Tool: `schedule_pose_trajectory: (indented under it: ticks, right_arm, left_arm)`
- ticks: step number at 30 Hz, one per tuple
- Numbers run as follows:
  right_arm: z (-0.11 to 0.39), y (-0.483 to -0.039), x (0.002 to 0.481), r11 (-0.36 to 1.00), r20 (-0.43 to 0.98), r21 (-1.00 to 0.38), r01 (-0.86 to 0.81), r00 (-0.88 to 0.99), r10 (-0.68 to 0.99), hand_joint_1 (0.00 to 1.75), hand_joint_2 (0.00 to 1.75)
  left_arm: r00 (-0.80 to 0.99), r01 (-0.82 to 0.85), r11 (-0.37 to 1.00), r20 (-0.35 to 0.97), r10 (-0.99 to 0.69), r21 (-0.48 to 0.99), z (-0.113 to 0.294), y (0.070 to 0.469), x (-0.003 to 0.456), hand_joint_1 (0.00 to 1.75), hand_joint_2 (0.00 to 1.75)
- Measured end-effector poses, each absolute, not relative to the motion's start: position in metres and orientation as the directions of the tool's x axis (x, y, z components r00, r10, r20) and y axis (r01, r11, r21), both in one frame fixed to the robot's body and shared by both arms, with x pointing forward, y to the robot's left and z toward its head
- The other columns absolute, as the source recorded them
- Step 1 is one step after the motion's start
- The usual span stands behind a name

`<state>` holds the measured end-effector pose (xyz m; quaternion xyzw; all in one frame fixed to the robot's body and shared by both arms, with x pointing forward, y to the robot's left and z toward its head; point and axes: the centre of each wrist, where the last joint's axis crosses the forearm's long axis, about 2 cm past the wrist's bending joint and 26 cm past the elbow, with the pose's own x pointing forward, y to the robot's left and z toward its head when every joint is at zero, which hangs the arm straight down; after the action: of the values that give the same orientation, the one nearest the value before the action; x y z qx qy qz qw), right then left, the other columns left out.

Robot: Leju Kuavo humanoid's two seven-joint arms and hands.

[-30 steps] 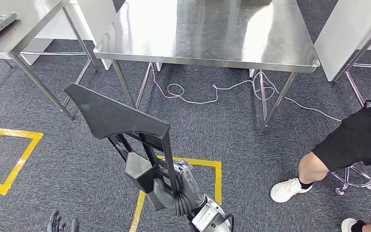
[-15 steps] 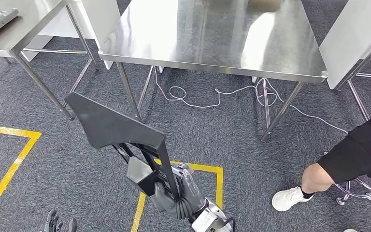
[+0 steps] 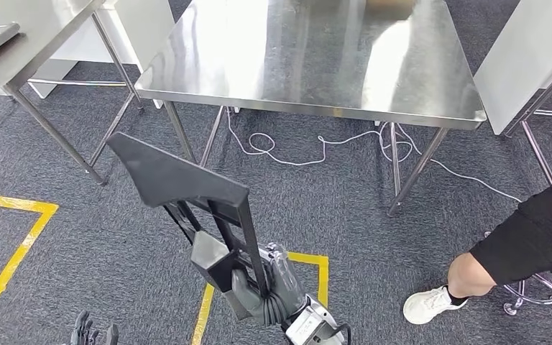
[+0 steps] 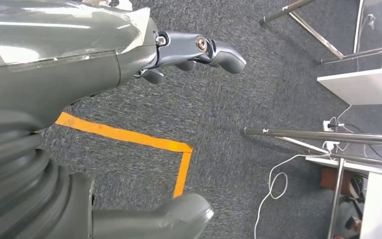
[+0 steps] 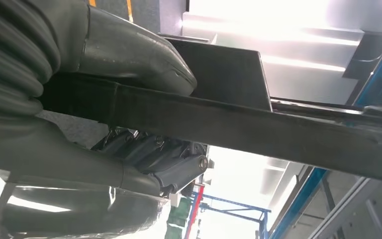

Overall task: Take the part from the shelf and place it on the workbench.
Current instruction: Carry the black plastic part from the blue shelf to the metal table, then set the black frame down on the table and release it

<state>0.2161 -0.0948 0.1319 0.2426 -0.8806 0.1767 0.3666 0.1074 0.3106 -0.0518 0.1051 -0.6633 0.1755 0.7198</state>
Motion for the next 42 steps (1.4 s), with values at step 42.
schedule_pose_trajectory:
  ticks: [42]
  right_arm:
    - [0.153, -0.084, 0.228, 0.830, 0.705, -0.239, -0.505, -0.678, -0.209, 1.75, 1.75]
  left_arm:
    - [0.052, -0.404, 0.910, 0.992, 0.118, -0.087, -0.052, 0.314, 0.111, 0.00, 1.75]
